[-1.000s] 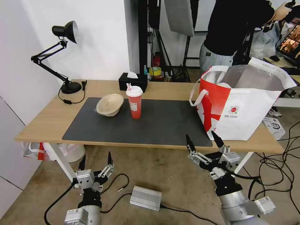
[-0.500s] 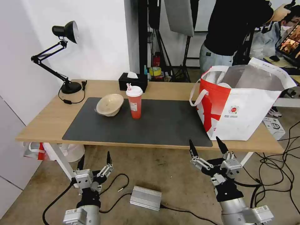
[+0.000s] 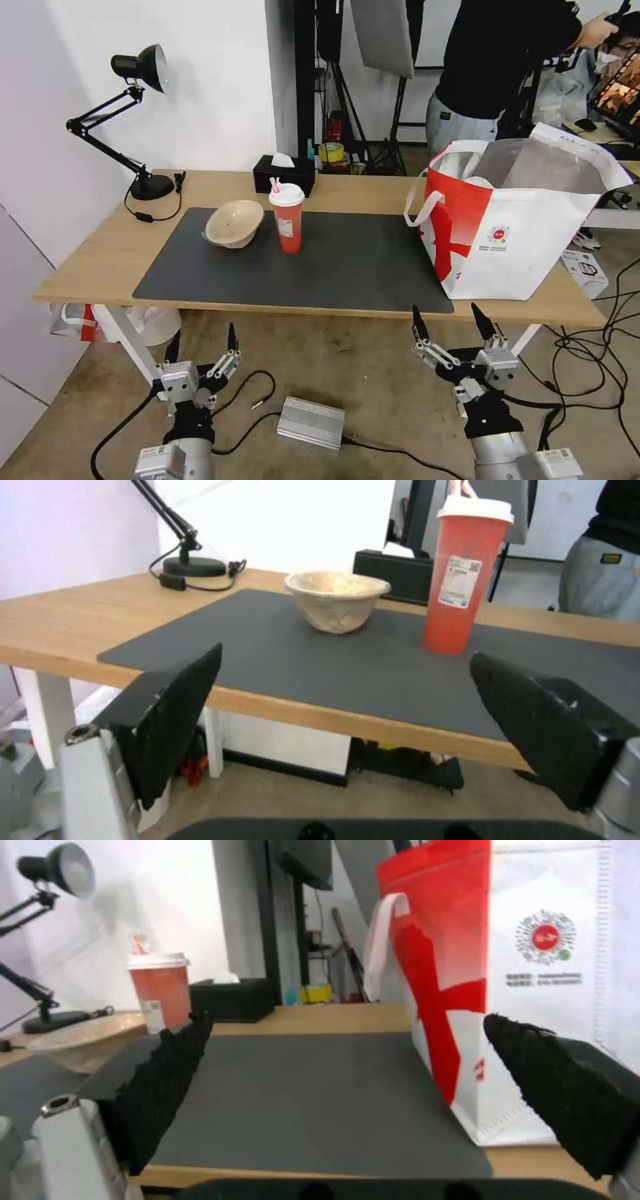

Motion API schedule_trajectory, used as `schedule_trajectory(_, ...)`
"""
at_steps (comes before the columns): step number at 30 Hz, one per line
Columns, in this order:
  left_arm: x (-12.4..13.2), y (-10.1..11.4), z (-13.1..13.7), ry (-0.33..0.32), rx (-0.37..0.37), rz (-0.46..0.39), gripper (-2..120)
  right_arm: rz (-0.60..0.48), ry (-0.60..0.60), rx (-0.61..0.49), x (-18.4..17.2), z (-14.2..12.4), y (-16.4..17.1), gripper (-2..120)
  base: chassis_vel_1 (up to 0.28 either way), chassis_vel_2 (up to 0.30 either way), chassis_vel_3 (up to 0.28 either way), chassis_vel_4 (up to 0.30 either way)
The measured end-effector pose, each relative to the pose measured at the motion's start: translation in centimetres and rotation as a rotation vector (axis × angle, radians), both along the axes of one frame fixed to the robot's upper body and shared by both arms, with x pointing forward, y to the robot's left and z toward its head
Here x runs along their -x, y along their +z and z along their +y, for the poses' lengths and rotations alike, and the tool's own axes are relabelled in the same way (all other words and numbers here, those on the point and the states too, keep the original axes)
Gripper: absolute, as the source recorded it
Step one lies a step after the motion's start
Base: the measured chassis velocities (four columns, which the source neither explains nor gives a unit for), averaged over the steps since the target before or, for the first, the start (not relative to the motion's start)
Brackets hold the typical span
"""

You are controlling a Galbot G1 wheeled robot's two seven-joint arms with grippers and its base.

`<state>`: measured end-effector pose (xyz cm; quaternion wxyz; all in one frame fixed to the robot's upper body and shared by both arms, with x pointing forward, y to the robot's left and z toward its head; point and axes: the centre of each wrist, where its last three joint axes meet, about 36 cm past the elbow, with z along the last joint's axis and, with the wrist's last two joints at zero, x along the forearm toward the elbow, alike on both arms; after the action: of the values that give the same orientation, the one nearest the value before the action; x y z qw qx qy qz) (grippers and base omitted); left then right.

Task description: Pick up the trash from the table and place it into the takeout bag.

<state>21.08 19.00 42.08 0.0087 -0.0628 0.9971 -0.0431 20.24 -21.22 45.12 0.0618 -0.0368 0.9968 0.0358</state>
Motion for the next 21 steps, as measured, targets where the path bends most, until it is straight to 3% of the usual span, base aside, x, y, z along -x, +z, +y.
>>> schedule_trajectory(3,-0.02,0.14,-0.07,0.001,0.024,0.004,100,0.010,-0.012,0.006,0.22,0.04,-0.09,100,0.000,0.000,0.000,0.000)
schedule_trajectory(21,-0.12,-0.58,0.10,0.004,-0.002,0.013,100,0.044,-0.028,0.004,0.66,0.32,-0.24,100,0.000,0.000,0.000,0.000)
